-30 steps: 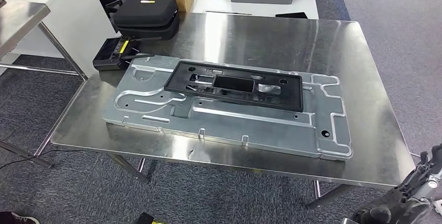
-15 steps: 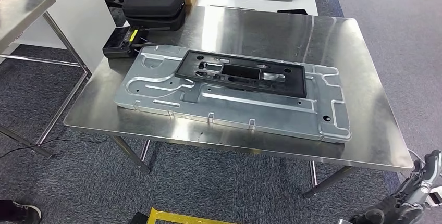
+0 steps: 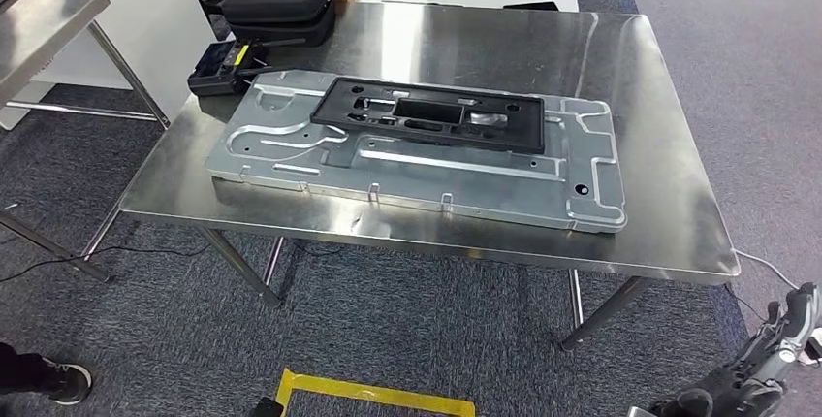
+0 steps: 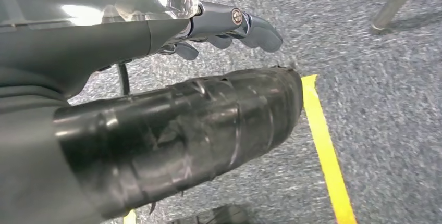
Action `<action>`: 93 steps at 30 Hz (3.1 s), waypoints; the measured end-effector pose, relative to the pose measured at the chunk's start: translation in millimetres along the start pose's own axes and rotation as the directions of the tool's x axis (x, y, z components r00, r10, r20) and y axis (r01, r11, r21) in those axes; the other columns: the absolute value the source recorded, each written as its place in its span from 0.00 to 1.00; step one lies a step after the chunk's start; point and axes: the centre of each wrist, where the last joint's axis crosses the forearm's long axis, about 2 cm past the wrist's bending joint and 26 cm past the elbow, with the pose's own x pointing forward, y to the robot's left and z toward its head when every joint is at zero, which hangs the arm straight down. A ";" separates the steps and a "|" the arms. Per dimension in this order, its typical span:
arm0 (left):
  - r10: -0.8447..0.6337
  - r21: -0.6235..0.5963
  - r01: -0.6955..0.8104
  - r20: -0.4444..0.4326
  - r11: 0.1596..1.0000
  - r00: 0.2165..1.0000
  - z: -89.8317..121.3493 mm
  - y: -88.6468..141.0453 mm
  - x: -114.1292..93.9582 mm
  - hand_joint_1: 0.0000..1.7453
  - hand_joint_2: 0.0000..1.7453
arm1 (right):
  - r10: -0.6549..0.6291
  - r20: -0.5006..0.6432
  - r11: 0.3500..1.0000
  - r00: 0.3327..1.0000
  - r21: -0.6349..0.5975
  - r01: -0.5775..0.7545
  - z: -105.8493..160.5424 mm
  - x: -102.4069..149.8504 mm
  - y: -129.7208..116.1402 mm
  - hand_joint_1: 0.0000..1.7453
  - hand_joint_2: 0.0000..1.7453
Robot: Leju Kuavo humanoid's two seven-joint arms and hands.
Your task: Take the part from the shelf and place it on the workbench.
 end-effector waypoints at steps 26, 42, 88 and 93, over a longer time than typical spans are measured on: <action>0.015 0.012 -0.015 -0.001 1.000 1.000 0.5 -0.6 -0.2 0.00 0.00 | 0.029 -0.016 0.999 0.999 0.032 -0.028 6.2 -2.1 4.8 0.00 0.00; 0.017 0.013 -0.017 0.000 1.000 1.000 0.0 -0.5 0.7 0.00 0.00 | 0.029 -0.023 0.999 0.999 0.032 -0.028 8.4 -2.6 6.0 0.00 0.00; 0.083 0.053 -0.079 -0.061 0.995 0.995 4.8 -5.8 -2.1 0.00 0.00 | 0.347 -0.936 0.930 0.062 0.352 0.101 251.0 -104.6 -28.8 0.00 0.00; 0.088 0.058 -0.084 -0.069 0.995 0.994 6.4 -6.5 -4.1 0.00 0.00 | 0.336 -0.906 0.941 -0.257 0.314 0.124 265.9 -88.7 -24.1 0.00 0.00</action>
